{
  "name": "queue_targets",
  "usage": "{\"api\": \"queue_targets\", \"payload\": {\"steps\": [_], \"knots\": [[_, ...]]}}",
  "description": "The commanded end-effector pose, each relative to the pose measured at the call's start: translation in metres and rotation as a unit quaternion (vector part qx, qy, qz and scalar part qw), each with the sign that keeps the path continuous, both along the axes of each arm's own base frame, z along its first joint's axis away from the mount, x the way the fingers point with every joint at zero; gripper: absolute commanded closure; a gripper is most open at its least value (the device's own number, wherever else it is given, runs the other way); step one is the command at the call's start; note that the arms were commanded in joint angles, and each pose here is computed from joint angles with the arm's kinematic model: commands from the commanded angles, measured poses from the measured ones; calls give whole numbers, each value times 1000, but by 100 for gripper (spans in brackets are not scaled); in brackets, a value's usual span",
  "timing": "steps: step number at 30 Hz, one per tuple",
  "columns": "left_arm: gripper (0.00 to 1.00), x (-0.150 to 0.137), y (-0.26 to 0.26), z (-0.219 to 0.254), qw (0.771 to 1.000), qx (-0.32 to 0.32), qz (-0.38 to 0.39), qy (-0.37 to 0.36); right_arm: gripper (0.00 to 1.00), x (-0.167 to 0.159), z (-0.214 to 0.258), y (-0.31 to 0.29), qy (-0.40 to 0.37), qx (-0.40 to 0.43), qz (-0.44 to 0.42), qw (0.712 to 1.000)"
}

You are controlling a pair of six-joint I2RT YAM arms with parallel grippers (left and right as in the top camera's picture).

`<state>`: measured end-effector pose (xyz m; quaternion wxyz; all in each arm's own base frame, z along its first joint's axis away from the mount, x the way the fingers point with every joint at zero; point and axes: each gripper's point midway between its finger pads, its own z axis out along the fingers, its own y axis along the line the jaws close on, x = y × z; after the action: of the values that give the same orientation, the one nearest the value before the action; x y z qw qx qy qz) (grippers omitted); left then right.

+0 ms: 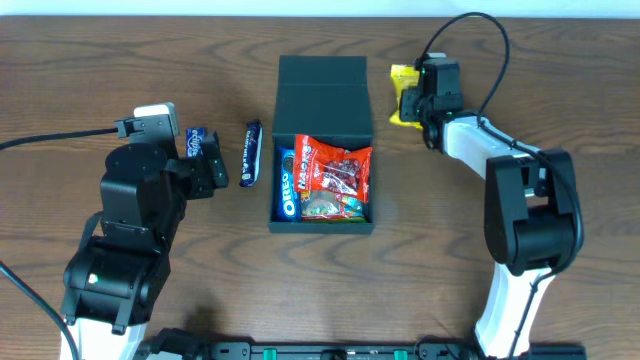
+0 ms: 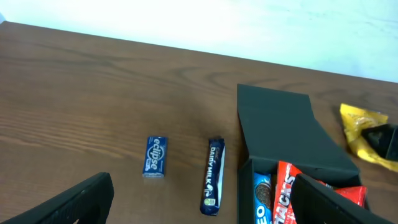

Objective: Pack container
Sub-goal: 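Move right gripper to the yellow Hacks bag and grasp it, then lower the yellow Hacks bag into the box and press it down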

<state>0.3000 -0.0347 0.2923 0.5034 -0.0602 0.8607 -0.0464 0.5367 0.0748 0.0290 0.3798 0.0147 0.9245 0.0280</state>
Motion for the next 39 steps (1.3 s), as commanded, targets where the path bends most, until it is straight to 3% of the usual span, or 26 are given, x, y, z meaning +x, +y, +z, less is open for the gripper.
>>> {"api": "queue_targets", "payload": {"steps": [1,3,8,16,22,29,33,39], "knots": [[8,0,3,11,1000,3,5,-14,93,-13,-25,-10,38,-9,-13,999],[8,0,3,11,1000,3,5,-14,98,-15,-25,-8,43,-7,-10,999],[8,0,3,11,1000,3,5,-14,99,-18,4,-5,34,2,-2,999],[8,0,3,11,1000,3,5,-14,99,-22,113,16,-60,13,64,996],[8,0,3,11,1000,3,5,-14,98,-54,181,42,-103,-4,148,984],[8,0,3,11,1000,3,5,-14,99,-122,209,110,-102,19,355,929],[8,0,3,11,1000,3,5,-14,99,-169,197,148,-69,47,474,877],[8,0,3,11,1000,3,4,-14,99,-216,174,177,-38,8,580,814]]}}
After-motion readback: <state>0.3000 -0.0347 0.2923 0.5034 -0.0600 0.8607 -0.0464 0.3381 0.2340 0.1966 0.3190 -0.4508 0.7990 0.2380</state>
